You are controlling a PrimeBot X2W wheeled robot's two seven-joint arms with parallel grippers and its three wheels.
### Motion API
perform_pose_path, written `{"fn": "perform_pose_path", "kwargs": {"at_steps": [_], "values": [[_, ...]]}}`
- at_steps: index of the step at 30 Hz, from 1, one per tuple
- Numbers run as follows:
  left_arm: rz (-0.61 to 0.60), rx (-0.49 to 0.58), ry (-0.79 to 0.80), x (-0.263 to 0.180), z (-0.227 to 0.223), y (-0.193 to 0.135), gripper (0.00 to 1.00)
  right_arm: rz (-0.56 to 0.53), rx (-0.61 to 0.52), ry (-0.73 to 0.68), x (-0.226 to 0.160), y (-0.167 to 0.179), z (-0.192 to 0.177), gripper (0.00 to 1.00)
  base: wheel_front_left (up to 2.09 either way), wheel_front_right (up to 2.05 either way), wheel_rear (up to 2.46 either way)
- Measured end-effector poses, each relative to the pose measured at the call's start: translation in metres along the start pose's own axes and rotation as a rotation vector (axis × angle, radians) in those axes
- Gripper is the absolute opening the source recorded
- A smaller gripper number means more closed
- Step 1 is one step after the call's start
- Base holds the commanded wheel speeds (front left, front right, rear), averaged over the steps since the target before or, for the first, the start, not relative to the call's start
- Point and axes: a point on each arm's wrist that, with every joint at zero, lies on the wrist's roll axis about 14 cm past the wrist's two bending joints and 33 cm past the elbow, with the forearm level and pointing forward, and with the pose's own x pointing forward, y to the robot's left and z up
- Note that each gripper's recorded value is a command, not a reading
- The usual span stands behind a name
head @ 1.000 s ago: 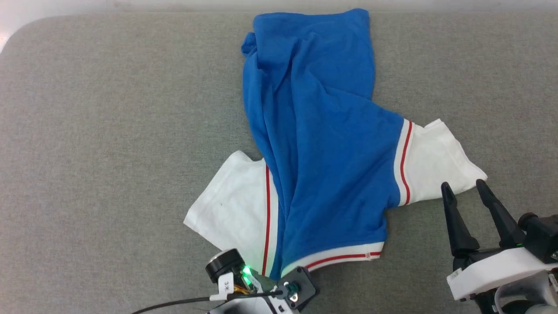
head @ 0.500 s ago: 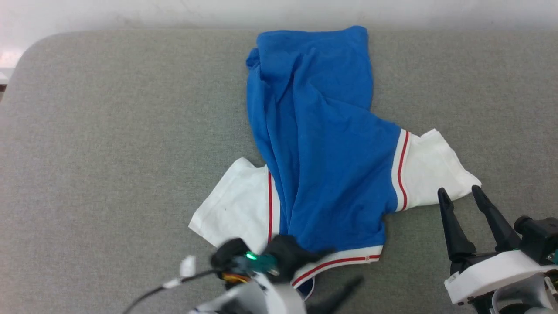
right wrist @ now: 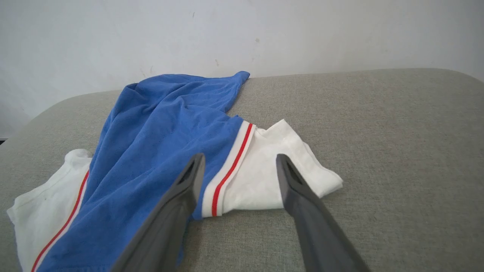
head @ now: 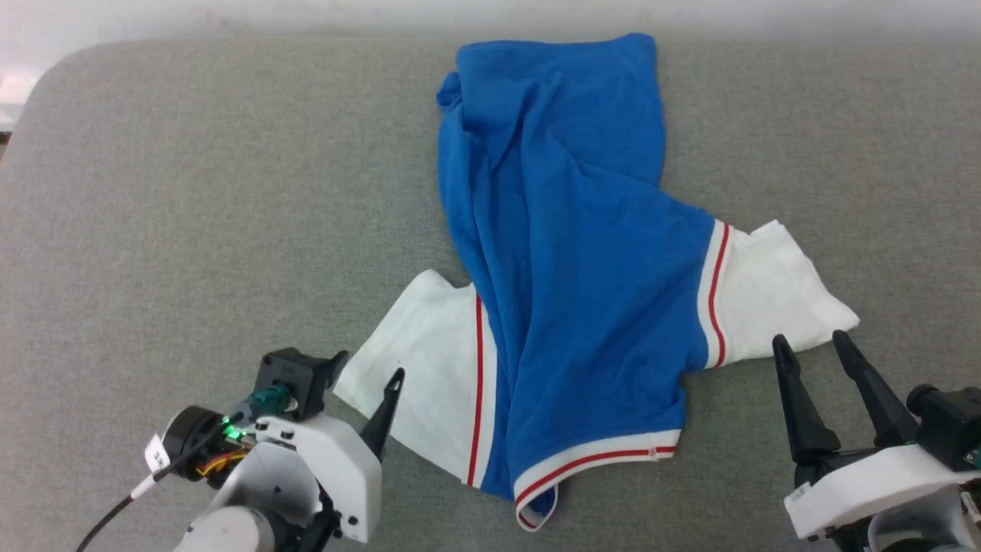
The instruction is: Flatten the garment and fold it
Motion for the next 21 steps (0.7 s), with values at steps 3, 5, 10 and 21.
{"fn": "perform_pose_path", "kwargs": {"at_steps": [3,5,10,21], "values": [[0.021,-0.015,0.058,0.007,-0.018,0.009,1.0,0.005,-0.002,0.015,0.003,0.001,-0.003,1.0,0.0,0.0,0.0],[0.031,-0.014,0.095,0.014,-0.028,0.015,1.0,0.005,-0.006,0.022,0.005,0.001,-0.005,1.0,0.0,0.0,0.0],[0.023,0.018,0.176,0.029,-0.046,0.022,1.0,0.002,-0.014,0.045,0.008,0.0,-0.01,1.0,0.0,0.0,0.0],[-0.042,-0.022,0.338,0.042,-0.069,0.014,0.0,-0.017,-0.016,0.048,0.005,-0.006,-0.01,1.0,0.0,0.0,0.0]]}}
